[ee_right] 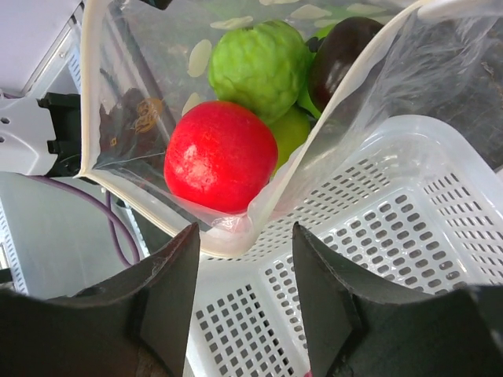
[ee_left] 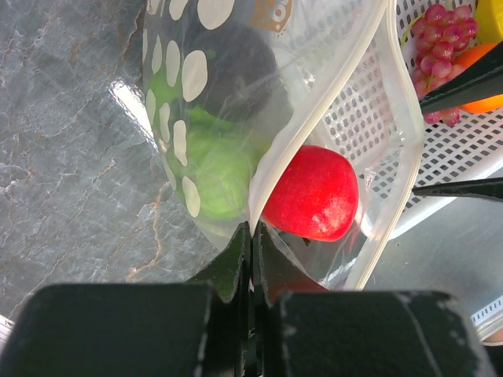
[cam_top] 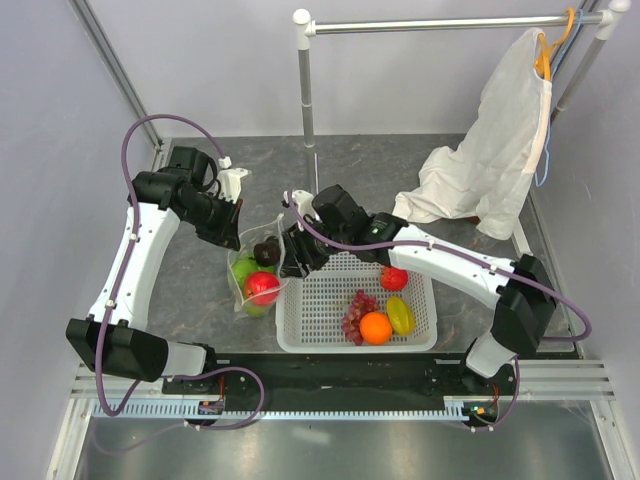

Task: Place the food in the zip-top bag and seal the zipper
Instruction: Adjust the zipper food storage bag at the center of the board, then zip the zipper food storage bag at the center of the board.

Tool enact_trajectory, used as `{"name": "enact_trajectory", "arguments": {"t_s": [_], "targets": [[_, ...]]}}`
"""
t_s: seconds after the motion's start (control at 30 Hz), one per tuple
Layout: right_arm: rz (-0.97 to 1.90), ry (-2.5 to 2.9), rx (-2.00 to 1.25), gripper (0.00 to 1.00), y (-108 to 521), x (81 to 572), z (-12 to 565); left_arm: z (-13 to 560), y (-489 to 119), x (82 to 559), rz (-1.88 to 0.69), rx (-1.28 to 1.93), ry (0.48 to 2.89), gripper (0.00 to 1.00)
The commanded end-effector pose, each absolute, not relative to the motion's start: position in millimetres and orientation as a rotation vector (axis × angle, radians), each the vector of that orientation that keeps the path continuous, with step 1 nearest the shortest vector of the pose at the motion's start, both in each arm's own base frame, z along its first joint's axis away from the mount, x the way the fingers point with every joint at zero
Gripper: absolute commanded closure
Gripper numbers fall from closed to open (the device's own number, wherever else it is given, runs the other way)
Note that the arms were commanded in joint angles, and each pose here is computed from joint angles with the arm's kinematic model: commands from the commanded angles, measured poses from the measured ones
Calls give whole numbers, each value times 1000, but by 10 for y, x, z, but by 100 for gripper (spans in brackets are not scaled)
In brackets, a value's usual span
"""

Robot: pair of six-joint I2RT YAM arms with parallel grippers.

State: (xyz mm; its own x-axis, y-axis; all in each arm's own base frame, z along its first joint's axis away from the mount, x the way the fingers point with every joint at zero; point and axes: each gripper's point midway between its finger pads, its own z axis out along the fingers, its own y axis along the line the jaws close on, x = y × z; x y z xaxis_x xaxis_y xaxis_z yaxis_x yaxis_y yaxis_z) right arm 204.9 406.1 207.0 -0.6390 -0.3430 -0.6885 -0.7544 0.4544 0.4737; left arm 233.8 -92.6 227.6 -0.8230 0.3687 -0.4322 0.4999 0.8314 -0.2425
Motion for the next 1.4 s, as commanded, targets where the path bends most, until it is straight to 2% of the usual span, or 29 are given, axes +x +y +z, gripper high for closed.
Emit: {"name": "enact_trajectory", "arguments": {"t_s": [0.0,0.03,0.07,0.13,0.17,0.3,0.43,0.7,0.9,1.03,1.17,1.2,1.3,1.37], "targets": [[1132,2233,-884,45,4151,2038,1972,2307,-958,2231,-540,662,2640,98],[1140,2225,-889,49,4170,2041,1968,2291,-959,2225,-543,664,2643,98],[1159,2234,-878,72,4176,2033,1964,2290,-970,2223,-549,667,2638,98],[1201,2220,-858,94,4237,2040,2018,2270,-970,2215,-552,671,2642,98],[1237,2195,-852,100,4289,2044,2136,2267,-947,2233,-531,670,2648,98],[1455,2040,-714,100,4594,2083,2888,2725,-842,2504,-383,713,2532,98],[1557,1920,-626,100,4798,2029,3397,2976,-968,2520,-475,751,2504,98],[1536,2075,-432,100,4888,2128,2888,2523,-1041,2340,-585,774,2570,96],[1456,2146,-365,100,4830,2199,2546,2430,-1065,2263,-620,812,2553,95],[1401,2158,-358,100,4802,2273,2422,2515,-1129,2209,-673,814,2514,85],[1358,2166,-331,100,4768,2396,2337,2539,-1273,2014,-836,861,2477,66],[1356,2164,-326,100,4762,2414,2340,2541,-1284,1978,-851,862,2473,54],[1351,2150,-305,100,4737,2520,2387,2429,-1286,1958,-862,849,2491,40],[1350,2138,-309,100,4730,2544,2418,2326,-1254,1964,-837,832,2517,38]]}}
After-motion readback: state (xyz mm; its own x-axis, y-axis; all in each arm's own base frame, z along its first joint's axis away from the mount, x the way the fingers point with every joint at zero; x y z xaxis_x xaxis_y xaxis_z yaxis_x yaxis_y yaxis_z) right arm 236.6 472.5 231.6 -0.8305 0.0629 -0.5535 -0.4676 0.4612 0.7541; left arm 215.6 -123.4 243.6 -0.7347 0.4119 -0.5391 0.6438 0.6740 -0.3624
